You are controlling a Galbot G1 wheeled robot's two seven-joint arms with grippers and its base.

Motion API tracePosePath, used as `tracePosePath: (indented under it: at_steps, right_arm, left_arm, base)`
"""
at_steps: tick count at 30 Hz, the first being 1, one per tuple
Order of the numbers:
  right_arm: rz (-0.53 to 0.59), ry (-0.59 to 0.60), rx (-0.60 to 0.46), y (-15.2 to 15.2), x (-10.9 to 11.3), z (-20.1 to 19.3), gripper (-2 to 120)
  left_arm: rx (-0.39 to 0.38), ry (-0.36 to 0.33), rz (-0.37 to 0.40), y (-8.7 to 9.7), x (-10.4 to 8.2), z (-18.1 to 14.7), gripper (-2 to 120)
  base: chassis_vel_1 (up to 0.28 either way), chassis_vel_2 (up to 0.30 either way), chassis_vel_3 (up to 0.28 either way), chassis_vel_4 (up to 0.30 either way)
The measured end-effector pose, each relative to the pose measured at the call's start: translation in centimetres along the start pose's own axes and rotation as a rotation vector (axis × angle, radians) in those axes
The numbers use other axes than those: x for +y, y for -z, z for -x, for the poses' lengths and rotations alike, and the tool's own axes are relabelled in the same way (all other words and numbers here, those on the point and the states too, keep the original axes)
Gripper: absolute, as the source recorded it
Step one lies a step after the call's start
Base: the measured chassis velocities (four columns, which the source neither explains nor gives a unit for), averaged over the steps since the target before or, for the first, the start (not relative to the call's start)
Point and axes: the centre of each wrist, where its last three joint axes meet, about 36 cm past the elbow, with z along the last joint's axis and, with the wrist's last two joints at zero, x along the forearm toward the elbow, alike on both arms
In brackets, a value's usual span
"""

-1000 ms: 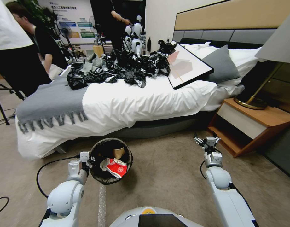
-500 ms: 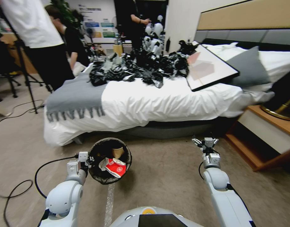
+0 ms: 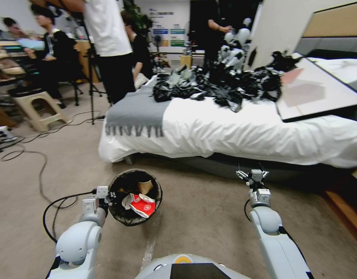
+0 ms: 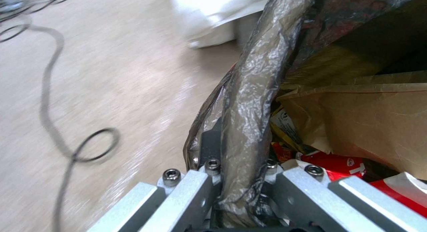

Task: Pick up the trash bin, then pick up the garbage from the floor and place it into the trash bin.

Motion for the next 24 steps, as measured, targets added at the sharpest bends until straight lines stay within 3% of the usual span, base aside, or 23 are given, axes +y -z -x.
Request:
tracePosePath:
  at_steps: [24]
  right_arm:
    - [-0.006, 0.015, 0.008, -0.42, 0.40, -0.67, 100]
  left_arm:
    - [0.000, -0.006, 0.004, 0.05, 0.18, 0.07, 0]
  base:
    - [0.129, 0.125, 0.124, 0.124]
